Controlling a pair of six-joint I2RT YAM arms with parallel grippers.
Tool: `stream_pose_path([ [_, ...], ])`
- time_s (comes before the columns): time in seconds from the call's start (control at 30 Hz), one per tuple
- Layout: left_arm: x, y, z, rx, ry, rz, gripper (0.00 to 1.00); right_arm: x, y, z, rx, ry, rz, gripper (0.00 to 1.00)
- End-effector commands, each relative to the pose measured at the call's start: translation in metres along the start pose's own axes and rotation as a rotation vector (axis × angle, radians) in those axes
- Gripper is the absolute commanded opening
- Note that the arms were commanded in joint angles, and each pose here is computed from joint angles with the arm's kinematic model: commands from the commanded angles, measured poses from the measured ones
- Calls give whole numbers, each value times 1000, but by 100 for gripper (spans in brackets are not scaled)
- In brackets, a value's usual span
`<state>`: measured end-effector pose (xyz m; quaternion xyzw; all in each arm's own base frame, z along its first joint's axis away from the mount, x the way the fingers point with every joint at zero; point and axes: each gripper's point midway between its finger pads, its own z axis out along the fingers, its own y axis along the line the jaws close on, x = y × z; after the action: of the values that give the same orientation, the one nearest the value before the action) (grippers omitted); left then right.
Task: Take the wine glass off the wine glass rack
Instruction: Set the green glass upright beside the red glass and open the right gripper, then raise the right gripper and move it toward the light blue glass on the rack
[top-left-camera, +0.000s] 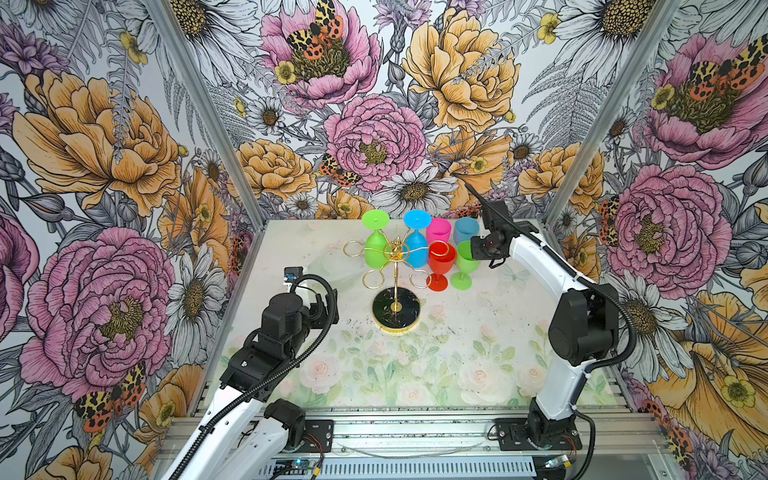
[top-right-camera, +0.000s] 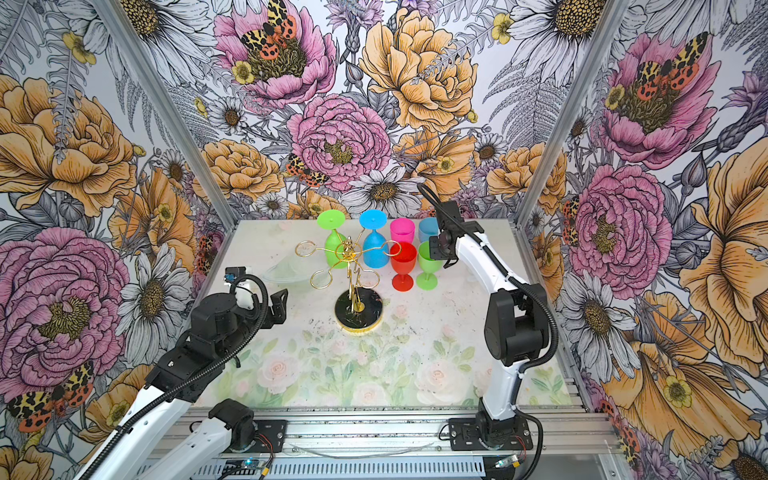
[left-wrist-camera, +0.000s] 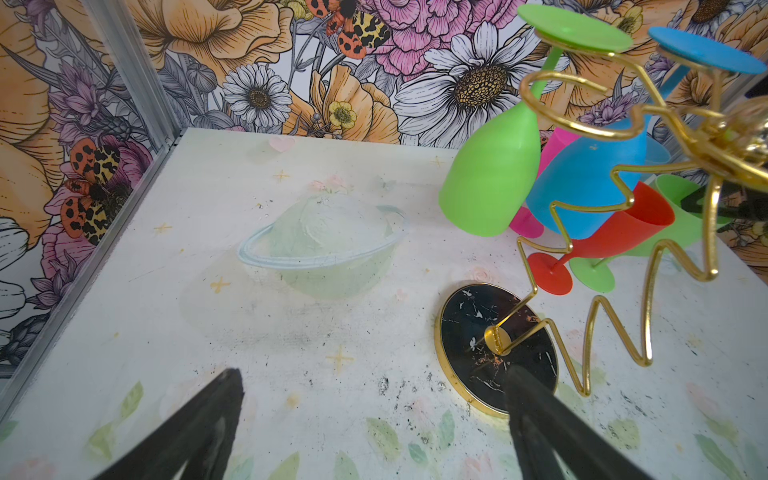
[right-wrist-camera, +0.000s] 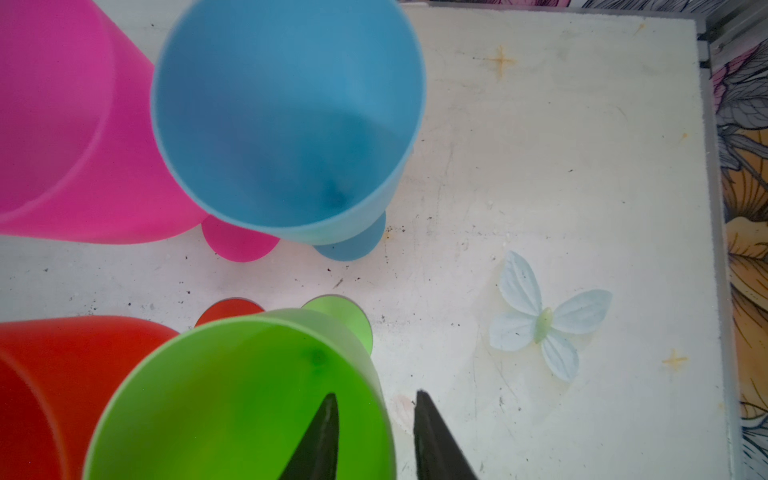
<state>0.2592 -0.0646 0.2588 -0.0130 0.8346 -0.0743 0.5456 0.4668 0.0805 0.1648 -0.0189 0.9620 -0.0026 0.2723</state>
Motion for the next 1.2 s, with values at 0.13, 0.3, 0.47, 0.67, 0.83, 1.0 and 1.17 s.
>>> stream_pose_path([
  [0.13,-2,3,2,-6,-13,-24,99,-28,0,-46,-22,-125,1,39],
  [0.3,-1,3,2,-7,-10,-23,99,-35,5,-80,-79,-193,12,45],
  [0.47,-1,2,3,-3,-10,-24,99,-43,37,-117,-283,-251,18,57],
  [0.67,-1,1,3,4,-8,-26,99,-57,80,-159,-559,-335,40,66],
  [0.83,-2,1,2,6,-13,-29,99,-68,111,-182,-757,-375,70,64],
  [1.0,-2,1,1,8,-15,-30,99,-71,132,-185,-842,-363,76,61],
  [1.17,-1,0,2,12,-13,-30,99,-69,150,-178,-897,-330,77,60],
])
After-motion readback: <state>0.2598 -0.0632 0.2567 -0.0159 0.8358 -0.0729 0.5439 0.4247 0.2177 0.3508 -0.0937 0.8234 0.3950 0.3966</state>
